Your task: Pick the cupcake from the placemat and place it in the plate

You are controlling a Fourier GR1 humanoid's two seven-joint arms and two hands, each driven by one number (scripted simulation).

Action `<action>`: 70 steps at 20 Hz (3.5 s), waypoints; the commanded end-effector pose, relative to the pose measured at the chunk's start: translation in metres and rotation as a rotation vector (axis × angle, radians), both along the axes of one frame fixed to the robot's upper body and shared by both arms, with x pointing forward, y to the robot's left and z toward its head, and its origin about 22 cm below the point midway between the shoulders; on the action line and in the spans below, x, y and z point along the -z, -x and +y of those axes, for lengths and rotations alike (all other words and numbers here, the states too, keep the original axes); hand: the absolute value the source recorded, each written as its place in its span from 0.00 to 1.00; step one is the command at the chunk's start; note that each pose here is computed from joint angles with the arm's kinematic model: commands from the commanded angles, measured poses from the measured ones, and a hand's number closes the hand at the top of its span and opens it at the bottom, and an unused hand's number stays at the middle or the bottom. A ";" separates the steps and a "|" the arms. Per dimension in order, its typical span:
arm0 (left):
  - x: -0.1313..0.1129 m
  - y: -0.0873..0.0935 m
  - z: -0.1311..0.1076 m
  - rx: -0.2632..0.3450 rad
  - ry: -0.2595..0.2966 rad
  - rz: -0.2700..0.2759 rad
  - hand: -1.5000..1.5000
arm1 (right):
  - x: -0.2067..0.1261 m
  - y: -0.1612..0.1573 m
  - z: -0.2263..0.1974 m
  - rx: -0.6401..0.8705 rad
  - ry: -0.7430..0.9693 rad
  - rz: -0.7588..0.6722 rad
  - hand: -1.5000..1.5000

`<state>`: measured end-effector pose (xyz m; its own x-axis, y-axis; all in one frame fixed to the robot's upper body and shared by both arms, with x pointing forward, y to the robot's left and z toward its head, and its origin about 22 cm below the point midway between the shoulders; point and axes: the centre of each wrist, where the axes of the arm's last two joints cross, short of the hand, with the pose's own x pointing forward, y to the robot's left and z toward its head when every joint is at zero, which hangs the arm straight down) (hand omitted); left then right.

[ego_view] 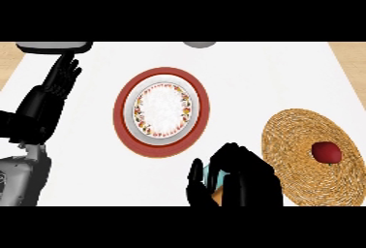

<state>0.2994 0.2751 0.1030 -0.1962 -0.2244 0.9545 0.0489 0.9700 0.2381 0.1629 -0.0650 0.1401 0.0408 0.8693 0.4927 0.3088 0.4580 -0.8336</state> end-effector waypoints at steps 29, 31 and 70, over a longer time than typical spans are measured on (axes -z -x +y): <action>-0.016 -0.025 -0.026 0.094 -0.002 -0.025 0.50 | 0.058 -0.214 0.050 0.154 -0.245 0.227 0.00; -0.006 -0.015 -0.020 0.097 0.012 -0.022 0.50 | 0.052 -0.218 0.052 0.134 -0.287 0.217 0.00; -0.004 -0.002 -0.001 -0.032 0.011 -0.014 0.50 | 0.099 -0.084 -0.110 0.057 -0.712 -0.166 0.00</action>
